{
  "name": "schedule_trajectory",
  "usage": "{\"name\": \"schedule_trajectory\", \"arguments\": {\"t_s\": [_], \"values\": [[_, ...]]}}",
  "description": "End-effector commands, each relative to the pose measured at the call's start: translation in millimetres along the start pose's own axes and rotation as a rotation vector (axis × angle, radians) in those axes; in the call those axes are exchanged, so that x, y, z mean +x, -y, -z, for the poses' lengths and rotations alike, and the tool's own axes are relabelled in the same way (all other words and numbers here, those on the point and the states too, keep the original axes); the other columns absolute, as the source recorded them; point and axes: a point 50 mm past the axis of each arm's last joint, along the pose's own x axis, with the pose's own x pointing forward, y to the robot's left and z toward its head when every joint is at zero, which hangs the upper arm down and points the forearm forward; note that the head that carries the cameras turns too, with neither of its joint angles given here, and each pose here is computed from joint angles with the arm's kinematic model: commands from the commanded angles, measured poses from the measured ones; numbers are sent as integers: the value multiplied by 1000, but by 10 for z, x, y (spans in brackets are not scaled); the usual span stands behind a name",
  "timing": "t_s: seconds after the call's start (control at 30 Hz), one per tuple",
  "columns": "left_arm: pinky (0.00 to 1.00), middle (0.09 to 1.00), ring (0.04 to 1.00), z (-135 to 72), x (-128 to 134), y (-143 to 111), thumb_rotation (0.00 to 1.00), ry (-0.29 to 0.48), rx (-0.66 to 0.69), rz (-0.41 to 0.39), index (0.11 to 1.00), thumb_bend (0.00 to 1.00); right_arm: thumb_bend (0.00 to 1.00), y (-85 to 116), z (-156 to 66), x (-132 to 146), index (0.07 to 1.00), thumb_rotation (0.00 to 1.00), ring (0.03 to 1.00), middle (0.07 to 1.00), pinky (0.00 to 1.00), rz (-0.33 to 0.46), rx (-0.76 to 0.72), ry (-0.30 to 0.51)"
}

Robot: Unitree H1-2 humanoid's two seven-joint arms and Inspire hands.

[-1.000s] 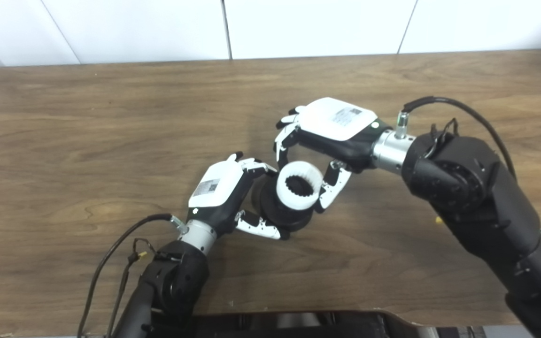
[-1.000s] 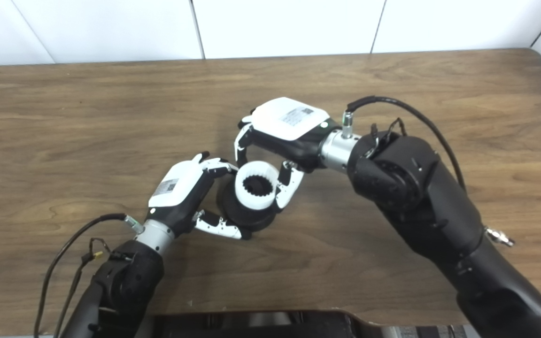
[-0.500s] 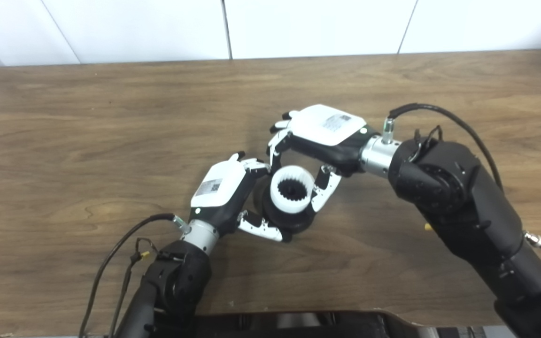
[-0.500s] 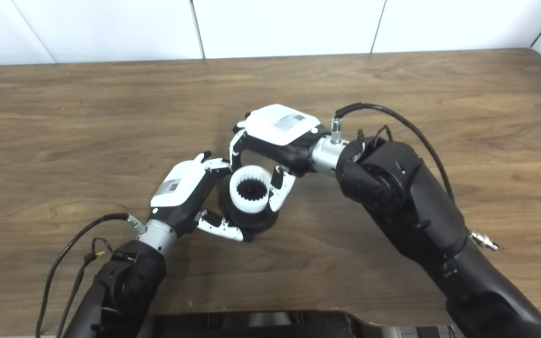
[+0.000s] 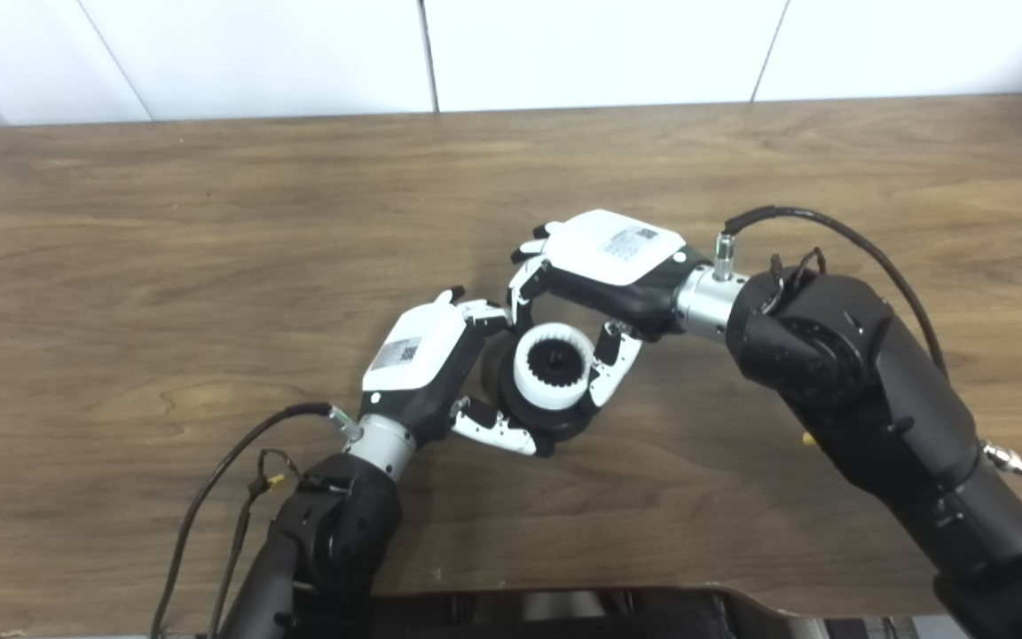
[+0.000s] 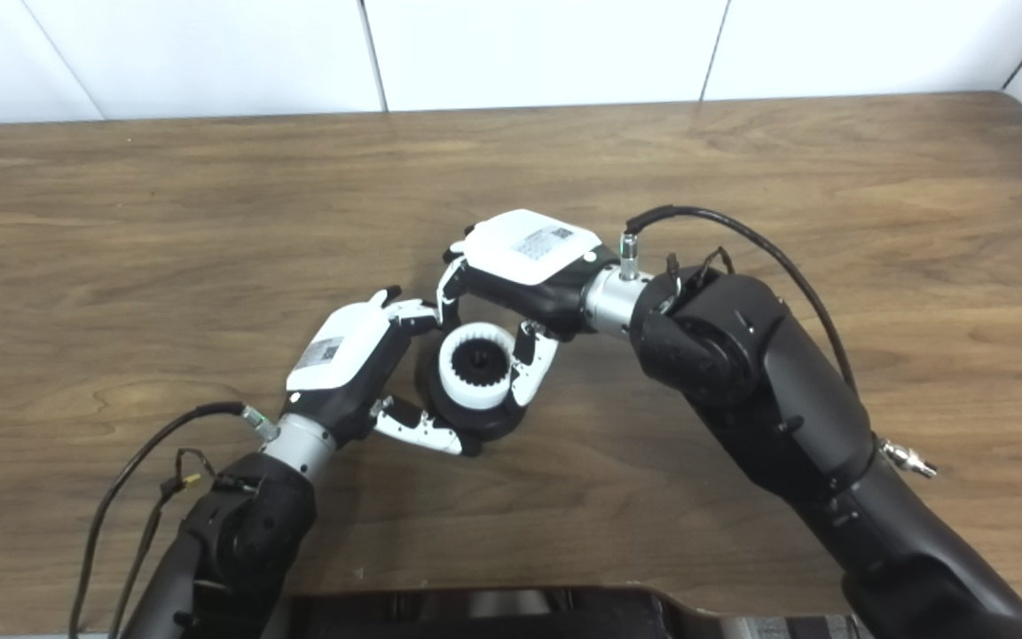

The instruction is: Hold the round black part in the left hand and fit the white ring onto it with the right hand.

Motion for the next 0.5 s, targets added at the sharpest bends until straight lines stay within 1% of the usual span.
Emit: {"name": "schedule_trajectory", "arguments": {"t_s": [0.0, 0.2, 0.33, 0.37, 0.4, 0.43, 0.47], "values": [[1000, 773, 859, -88, 17, -70, 63, 41, 1, -13, 482, 525, 526, 137, 51, -17, 481, 136, 914, 780, 982, 60, -38, -5], [1000, 770, 858, -80, 21, -72, 62, 43, -2, -18, 482, 525, 526, 108, 62, -18, 482, 137, 909, 778, 976, 54, -35, -9], [1000, 771, 861, -75, 22, -74, 62, 38, -6, -17, 482, 525, 525, 105, 79, -28, 489, 145, 906, 772, 973, 64, -14, -19], [1000, 772, 863, -75, 22, -75, 62, 37, -6, -16, 482, 525, 755, 107, 83, -34, 547, 187, 905, 771, 967, 66, -13, -22], [1000, 772, 864, -74, 21, -76, 62, 36, -6, -15, 482, 525, 875, 108, 85, -37, 582, 222, 905, 772, 963, 68, -13, -24], [1000, 773, 865, -73, 21, -75, 62, 37, -4, -16, 482, 525, 937, 115, 88, -42, 600, 241, 905, 772, 961, 67, -17, -26], [1000, 771, 862, -71, 21, -74, 62, 37, -2, -16, 482, 525, 975, 123, 90, -45, 621, 284, 910, 776, 960, 68, -21, -28]]}}
